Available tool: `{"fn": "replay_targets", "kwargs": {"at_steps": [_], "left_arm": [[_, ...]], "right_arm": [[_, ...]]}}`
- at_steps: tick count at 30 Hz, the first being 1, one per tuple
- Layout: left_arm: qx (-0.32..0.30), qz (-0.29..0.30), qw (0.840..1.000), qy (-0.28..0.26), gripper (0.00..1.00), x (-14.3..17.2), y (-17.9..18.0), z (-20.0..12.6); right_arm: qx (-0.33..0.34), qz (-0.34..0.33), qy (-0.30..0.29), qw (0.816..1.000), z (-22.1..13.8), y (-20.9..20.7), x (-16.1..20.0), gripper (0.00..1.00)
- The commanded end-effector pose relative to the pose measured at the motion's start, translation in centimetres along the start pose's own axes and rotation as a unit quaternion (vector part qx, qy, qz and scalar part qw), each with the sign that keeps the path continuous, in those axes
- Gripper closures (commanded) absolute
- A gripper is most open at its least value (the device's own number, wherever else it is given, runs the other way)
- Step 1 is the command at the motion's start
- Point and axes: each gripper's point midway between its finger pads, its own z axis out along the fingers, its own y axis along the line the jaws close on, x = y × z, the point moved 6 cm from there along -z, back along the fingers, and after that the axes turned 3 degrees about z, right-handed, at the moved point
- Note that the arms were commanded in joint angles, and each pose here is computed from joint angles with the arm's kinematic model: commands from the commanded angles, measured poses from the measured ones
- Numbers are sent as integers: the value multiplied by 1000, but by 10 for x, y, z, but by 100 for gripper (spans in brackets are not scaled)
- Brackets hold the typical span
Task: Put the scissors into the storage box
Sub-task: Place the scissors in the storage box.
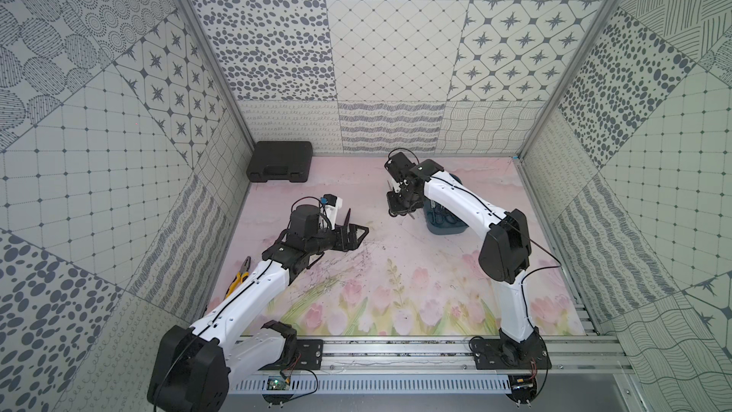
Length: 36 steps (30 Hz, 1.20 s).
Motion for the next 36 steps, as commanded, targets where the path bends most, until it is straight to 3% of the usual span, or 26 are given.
{"fn": "replay_targets", "kwargs": {"at_steps": [1,6,12,13,14,16,19,23,31,33,36], "left_arm": [[-13,80,995,53,7,-3,-22,16],[-78,68,987,123,12,13,-14,35],[-179,-4,963,203,15,29,21,33],[-184,-20,959,216,16,31,28,31],[-194,-36,954,227,17,34,36,30],[-204,-59,944,252,21,40,49,27],[-222,-63,923,308,36,48,60,29],[-271,-69,891,357,38,57,77,33],[-309,-72,869,380,39,62,107,45],[-311,-68,862,394,44,67,113,53],[-309,-60,861,399,46,71,122,64]], "right_arm": [[28,28,-17,999,-11,-41,-10,100],[76,63,12,995,8,-107,-13,100],[81,57,69,993,50,-134,-3,100],[84,56,68,993,52,-135,-3,96],[88,57,66,992,53,-136,-3,78],[90,58,53,993,49,-136,-6,57],[93,60,23,994,33,-137,-10,43],[98,62,-7,993,8,-138,-11,41],[99,70,-33,992,-17,-141,5,40],[100,70,-34,992,-18,-142,9,40],[100,72,-35,992,-21,-143,15,40]]}}
